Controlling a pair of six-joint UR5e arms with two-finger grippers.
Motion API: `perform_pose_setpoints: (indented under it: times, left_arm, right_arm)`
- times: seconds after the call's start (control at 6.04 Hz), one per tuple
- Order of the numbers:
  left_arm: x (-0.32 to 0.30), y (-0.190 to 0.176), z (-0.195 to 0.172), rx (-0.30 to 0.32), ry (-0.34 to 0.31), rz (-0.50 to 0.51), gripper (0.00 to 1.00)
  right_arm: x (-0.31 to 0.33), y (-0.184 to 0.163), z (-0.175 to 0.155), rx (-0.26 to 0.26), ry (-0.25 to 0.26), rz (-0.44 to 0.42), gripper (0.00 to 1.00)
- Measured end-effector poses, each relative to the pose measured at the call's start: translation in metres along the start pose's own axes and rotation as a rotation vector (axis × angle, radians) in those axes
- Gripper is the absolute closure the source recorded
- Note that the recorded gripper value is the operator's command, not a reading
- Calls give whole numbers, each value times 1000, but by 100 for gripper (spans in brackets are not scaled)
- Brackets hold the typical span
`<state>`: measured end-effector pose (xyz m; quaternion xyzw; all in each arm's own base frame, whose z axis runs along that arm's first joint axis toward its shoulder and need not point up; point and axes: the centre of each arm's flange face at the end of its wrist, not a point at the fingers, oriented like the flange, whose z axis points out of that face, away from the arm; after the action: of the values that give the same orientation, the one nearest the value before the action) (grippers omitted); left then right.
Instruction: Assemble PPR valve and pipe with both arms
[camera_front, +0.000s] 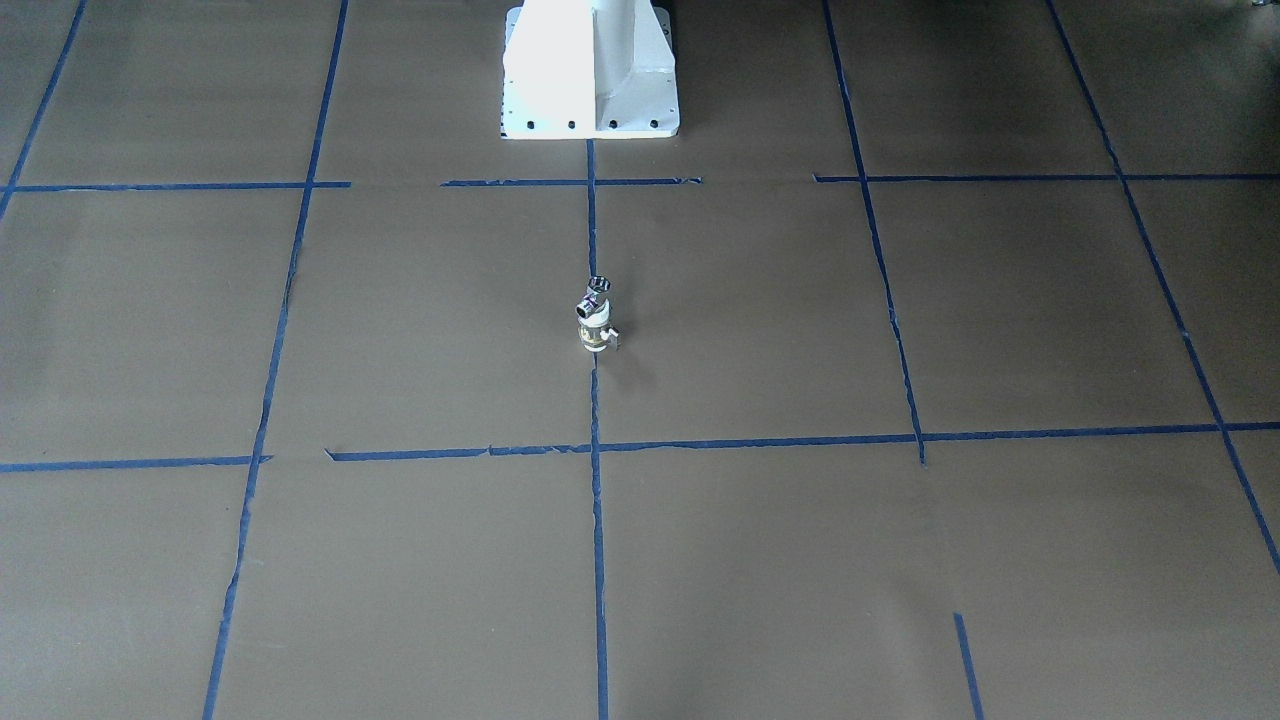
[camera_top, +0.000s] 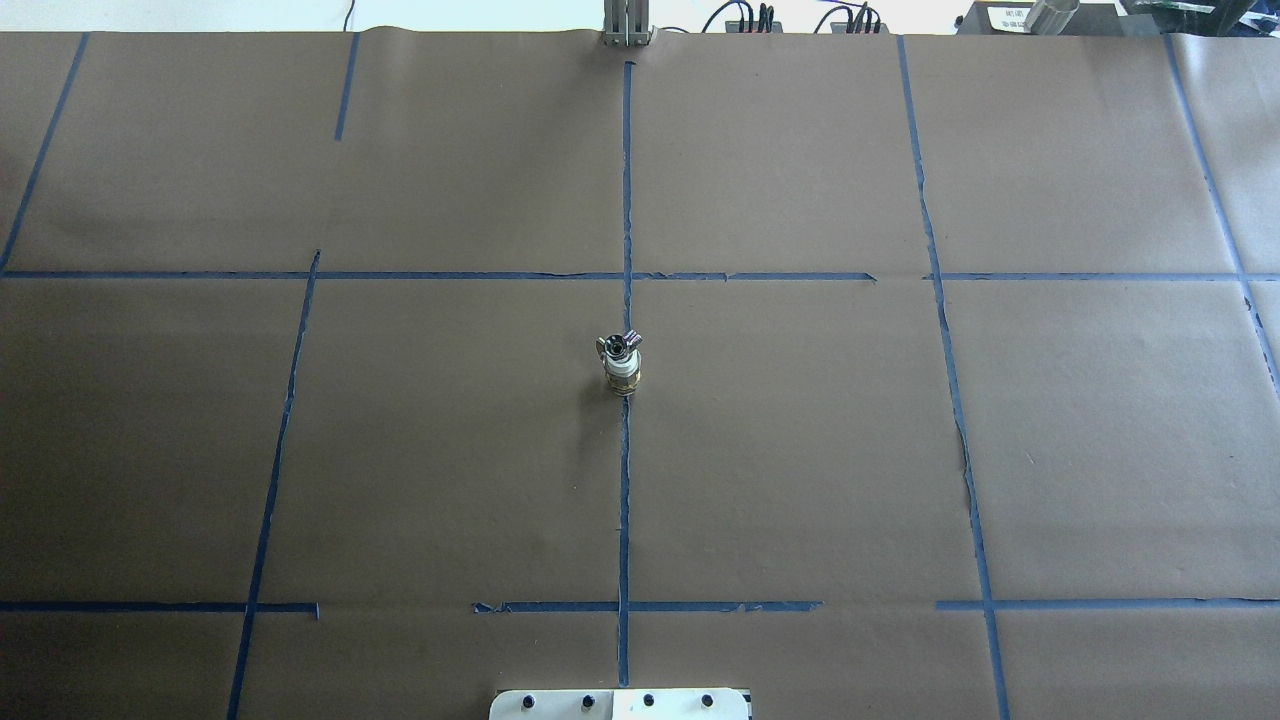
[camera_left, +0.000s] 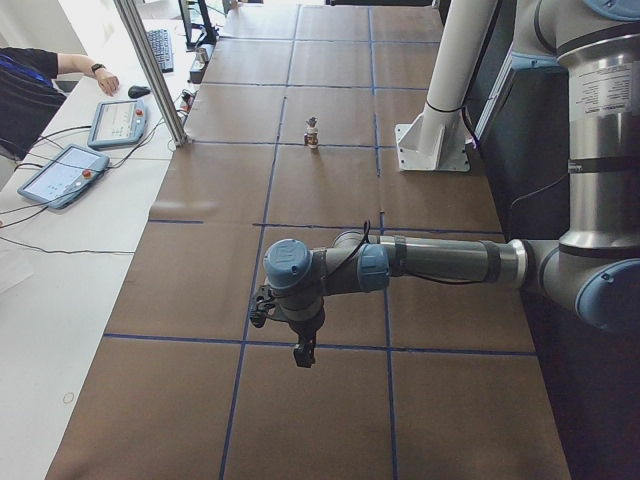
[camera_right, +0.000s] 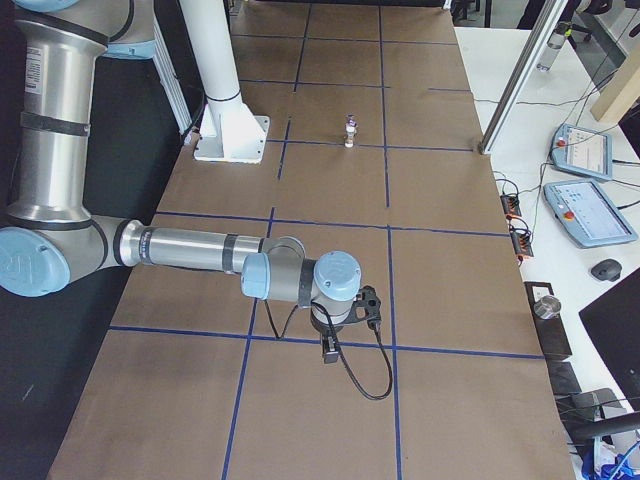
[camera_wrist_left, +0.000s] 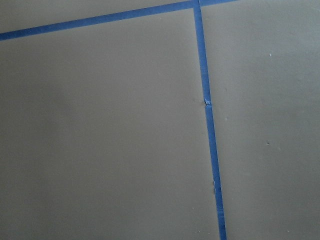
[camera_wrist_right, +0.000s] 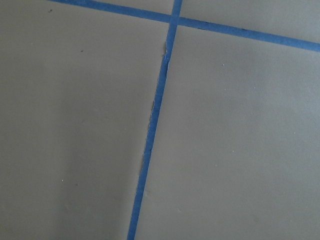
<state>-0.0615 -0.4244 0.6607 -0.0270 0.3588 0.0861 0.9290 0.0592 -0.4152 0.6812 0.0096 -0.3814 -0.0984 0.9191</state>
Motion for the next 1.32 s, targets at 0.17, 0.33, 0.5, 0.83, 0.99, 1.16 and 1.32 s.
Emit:
perform_pose_setpoints:
  times: [0.17,0.33,0.5,0.83,0.99,1.16,1.32]
  left_arm:
    - [0,0,0,0,0,0,0]
    - [-1,0,1,-2,0,-2,0]
    - [-1,1,1,-3,0,-3,0]
    - [-1,1,1,-3,0,-4,0]
    - [-1,1,1,-2,0,-3,0]
    - [0,0,1,0,0,-1,0]
    - [0,0,1,1,0,0,0]
  right_arm:
    - [0,1,1,-1,-1,2,0]
    - [1,1,1,-2,-3,2,0]
    - [1,2,1,-2,-4,2,0]
    - [0,1,1,1,-13,2,0]
    - [-1,1,1,2,-18,2,0]
    - [-1,1,1,3,-20,2,0]
    - [-1,1,1,3,-21,1,0]
